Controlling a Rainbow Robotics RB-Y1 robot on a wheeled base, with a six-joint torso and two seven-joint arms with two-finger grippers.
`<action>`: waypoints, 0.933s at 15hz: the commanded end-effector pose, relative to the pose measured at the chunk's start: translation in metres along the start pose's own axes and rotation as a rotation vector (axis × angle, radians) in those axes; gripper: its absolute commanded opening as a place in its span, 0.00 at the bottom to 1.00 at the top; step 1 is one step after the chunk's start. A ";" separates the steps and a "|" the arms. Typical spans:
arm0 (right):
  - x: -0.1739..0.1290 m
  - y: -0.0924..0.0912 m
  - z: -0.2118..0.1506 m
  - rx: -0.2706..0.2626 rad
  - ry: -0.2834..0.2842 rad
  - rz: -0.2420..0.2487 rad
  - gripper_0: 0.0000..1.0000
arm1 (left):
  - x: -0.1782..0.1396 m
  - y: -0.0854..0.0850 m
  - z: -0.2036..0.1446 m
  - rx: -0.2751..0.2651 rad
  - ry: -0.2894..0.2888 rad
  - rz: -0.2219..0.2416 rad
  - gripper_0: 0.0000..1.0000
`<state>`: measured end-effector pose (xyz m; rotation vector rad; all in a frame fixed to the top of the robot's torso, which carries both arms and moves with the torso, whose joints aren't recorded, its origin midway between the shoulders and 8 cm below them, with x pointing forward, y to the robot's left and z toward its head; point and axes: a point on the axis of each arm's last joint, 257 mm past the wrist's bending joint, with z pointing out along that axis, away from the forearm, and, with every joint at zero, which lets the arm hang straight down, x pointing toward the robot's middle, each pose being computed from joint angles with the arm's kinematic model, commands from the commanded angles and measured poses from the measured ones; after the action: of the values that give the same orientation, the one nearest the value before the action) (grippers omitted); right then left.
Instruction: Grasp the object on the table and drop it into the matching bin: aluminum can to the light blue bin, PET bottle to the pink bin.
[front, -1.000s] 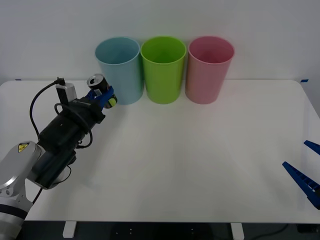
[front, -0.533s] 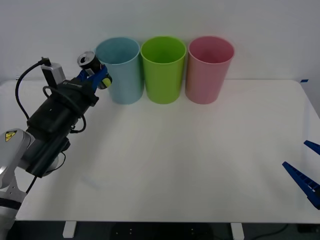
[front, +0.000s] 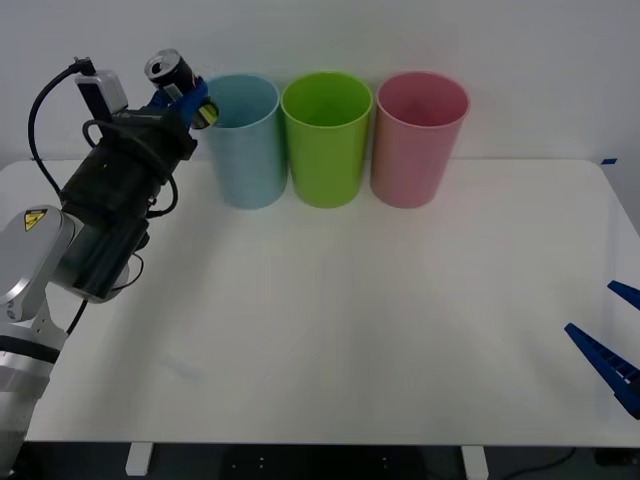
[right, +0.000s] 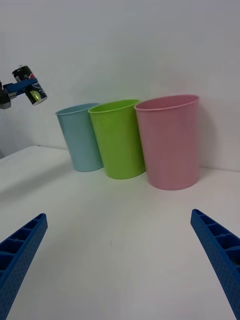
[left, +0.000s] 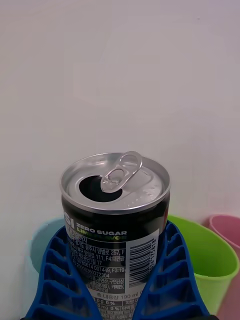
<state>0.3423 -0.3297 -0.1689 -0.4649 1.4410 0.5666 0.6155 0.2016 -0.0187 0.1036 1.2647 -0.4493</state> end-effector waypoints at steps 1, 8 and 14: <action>0.000 0.000 0.000 0.000 0.000 0.000 1.00 | -0.002 0.007 0.018 -0.017 0.004 0.012 0.00; 0.000 0.000 0.000 0.000 0.000 0.000 1.00 | 0.011 0.016 0.069 -0.050 0.066 0.051 0.00; 0.000 0.000 0.000 0.000 0.000 0.000 1.00 | 0.028 0.016 0.106 -0.086 0.137 0.089 0.00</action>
<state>0.3423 -0.3297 -0.1689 -0.4649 1.4410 0.5667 0.7185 0.1770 -0.0134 0.1191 1.3965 -0.3219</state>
